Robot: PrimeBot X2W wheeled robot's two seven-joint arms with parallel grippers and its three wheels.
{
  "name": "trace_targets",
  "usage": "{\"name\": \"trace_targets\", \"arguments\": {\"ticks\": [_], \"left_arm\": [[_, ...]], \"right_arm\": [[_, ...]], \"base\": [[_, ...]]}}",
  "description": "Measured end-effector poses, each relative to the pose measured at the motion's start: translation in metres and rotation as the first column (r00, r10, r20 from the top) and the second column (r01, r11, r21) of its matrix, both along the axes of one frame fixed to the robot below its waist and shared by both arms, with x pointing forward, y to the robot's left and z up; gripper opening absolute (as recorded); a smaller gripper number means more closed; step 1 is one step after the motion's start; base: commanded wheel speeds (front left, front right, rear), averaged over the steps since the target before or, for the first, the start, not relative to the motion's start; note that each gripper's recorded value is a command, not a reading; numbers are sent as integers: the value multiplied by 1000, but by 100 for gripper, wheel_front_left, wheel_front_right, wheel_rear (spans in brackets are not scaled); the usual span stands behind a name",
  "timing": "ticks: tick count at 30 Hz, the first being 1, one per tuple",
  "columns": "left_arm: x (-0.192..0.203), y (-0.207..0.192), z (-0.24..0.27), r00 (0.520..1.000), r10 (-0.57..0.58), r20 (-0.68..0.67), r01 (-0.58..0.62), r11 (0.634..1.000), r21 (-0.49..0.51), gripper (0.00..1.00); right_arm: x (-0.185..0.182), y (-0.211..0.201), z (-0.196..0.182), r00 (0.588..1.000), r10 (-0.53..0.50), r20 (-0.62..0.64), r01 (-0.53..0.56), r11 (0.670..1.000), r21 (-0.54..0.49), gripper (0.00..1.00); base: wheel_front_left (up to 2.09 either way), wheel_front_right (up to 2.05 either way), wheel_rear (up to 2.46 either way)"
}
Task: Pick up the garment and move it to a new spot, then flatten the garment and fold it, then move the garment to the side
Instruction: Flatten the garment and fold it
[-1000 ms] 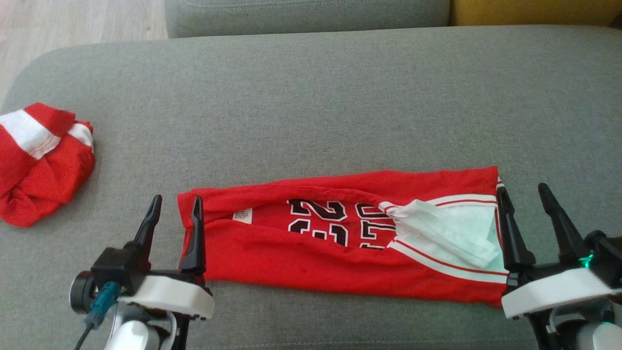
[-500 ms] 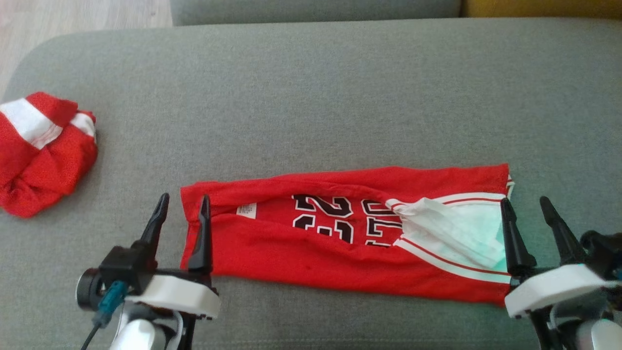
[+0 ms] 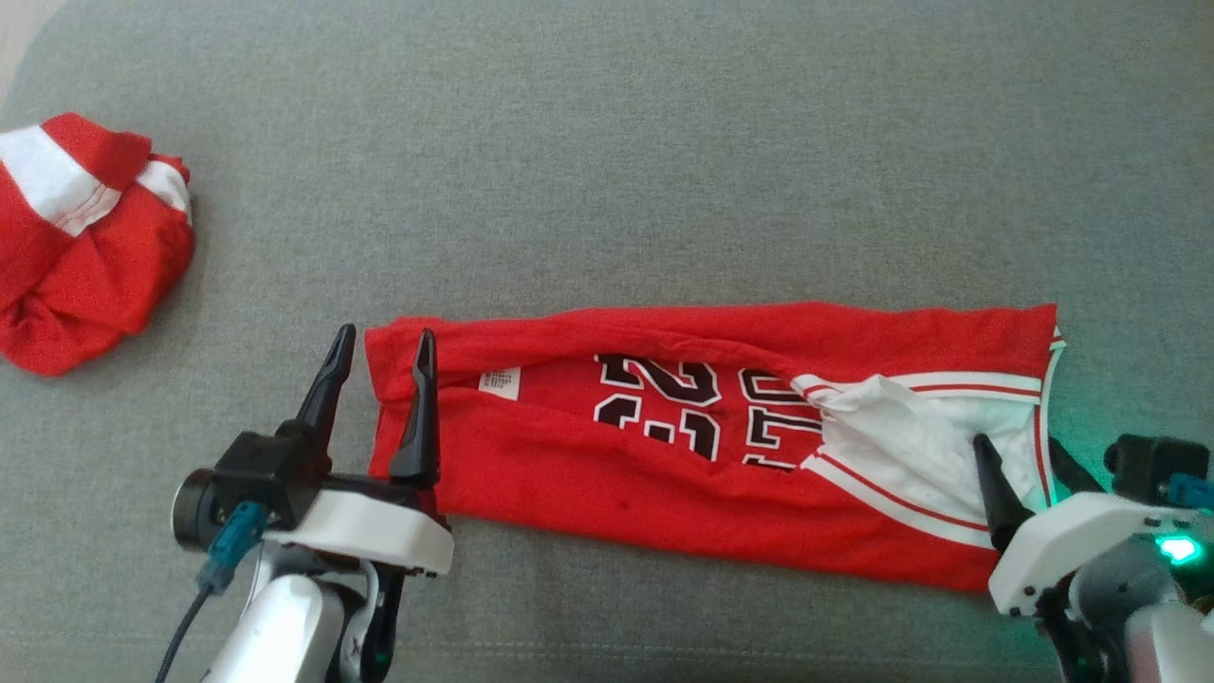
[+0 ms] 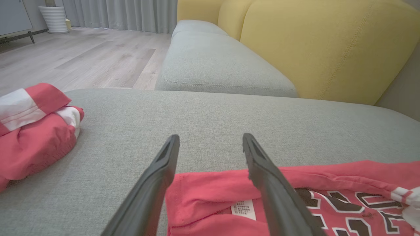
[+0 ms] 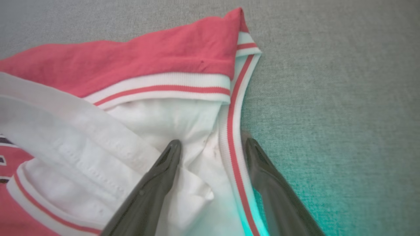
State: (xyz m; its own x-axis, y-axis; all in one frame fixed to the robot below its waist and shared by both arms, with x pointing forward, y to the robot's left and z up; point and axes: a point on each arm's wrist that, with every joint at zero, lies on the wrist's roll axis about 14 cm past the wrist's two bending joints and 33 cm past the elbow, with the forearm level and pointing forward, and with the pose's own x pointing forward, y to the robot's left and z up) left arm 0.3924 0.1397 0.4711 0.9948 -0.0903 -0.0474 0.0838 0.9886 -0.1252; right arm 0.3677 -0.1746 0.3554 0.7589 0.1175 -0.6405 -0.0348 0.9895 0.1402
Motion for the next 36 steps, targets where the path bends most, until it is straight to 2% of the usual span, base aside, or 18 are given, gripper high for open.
{"name": "trace_targets", "arguments": {"ticks": [3,4,5,15,22,30,36], "left_arm": [[2,1,-4,1000,6,-11,-6,1000,-2,100],[2,1,-4,1000,7,-12,-7,1000,-3,100],[3,1,-5,1000,8,-12,-9,1000,-5,100],[8,2,0,1000,8,7,-8,1000,-2,100],[11,5,4,1000,15,21,-15,1000,-9,100],[12,2,11,999,9,42,-9,1000,-10,100],[13,-1,18,998,1,63,0,1000,-17,100]], "right_arm": [[0,4,-3,999,0,-47,1,1000,27,100],[0,5,-3,999,-2,-52,4,999,37,40],[0,5,-3,998,-4,-60,7,999,45,0],[7,2,7,999,-31,-21,32,998,61,0],[13,-45,27,991,-122,51,122,993,-4,0],[-7,-100,39,970,-231,71,237,968,-81,0],[1,-90,64,974,-195,115,203,977,-59,0]], "base": [[0,0,0],[0,0,0],[0,0,0],[0,0,0],[0,0,0],[0,0,0],[0,0,0]]}}
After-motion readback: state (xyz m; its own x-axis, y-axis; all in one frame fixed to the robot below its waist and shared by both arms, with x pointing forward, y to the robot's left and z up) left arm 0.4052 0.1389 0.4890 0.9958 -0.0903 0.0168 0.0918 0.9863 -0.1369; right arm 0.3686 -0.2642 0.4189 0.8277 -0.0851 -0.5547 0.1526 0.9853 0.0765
